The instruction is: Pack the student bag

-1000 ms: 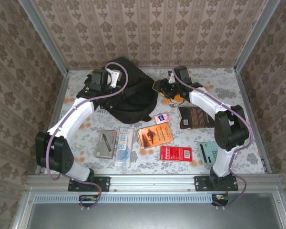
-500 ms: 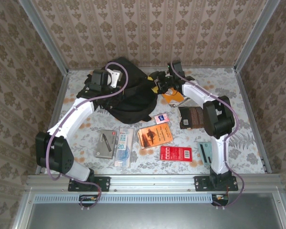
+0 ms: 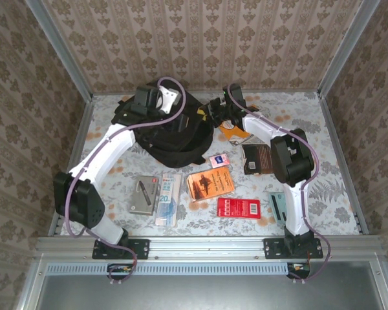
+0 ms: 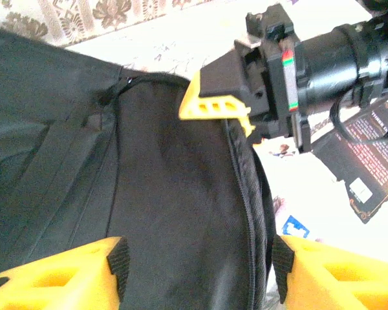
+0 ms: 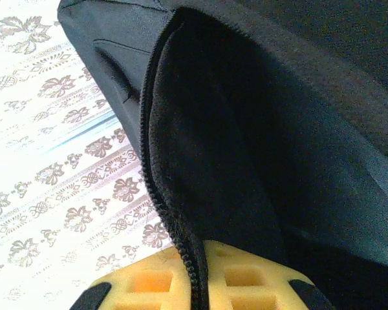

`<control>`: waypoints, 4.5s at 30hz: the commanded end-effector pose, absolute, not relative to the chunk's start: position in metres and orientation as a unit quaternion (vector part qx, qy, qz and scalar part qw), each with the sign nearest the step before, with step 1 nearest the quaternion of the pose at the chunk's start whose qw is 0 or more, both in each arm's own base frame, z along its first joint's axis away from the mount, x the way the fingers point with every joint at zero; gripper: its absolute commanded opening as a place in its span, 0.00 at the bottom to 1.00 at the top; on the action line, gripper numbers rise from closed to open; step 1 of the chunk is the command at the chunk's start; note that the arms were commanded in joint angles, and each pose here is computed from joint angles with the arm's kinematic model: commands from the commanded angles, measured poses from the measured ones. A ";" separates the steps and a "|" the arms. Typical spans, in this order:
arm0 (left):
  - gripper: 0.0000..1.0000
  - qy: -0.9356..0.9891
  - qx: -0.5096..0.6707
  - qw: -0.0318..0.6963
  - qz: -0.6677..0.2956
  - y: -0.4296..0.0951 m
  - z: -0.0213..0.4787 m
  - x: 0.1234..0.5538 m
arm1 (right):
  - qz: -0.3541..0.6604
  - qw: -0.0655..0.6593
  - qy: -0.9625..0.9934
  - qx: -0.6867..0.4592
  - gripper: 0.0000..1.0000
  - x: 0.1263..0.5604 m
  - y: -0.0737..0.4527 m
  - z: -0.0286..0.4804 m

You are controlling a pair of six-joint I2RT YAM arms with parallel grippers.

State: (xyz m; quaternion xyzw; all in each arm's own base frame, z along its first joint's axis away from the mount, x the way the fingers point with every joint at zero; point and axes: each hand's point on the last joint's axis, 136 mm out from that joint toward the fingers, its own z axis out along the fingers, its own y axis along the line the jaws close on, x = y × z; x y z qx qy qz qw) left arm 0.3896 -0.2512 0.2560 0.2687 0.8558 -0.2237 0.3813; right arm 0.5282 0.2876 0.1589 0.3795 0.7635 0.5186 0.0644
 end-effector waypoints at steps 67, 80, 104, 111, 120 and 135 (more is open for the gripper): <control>0.00 0.854 0.164 0.337 -0.361 -0.234 0.331 0.462 | 0.301 0.201 0.932 -0.009 0.59 0.399 0.299 0.174; 0.06 0.869 0.160 0.268 -0.385 -0.256 0.280 0.457 | 0.449 0.192 0.868 0.093 0.22 0.468 0.317 0.195; 0.56 0.912 0.185 0.259 -0.261 -0.242 0.242 0.443 | 0.606 0.143 0.770 0.143 0.01 0.513 0.381 0.214; 0.43 0.909 0.178 0.272 -0.261 -0.232 0.245 0.433 | 0.603 0.142 0.771 0.147 0.00 0.515 0.378 0.211; 0.07 0.898 0.171 0.294 -0.278 -0.230 0.267 0.426 | 0.589 0.148 0.781 0.144 0.00 0.514 0.375 0.209; 0.00 0.865 0.152 0.336 -0.339 -0.230 0.305 0.435 | 0.377 0.229 0.894 0.083 0.48 0.438 0.290 0.204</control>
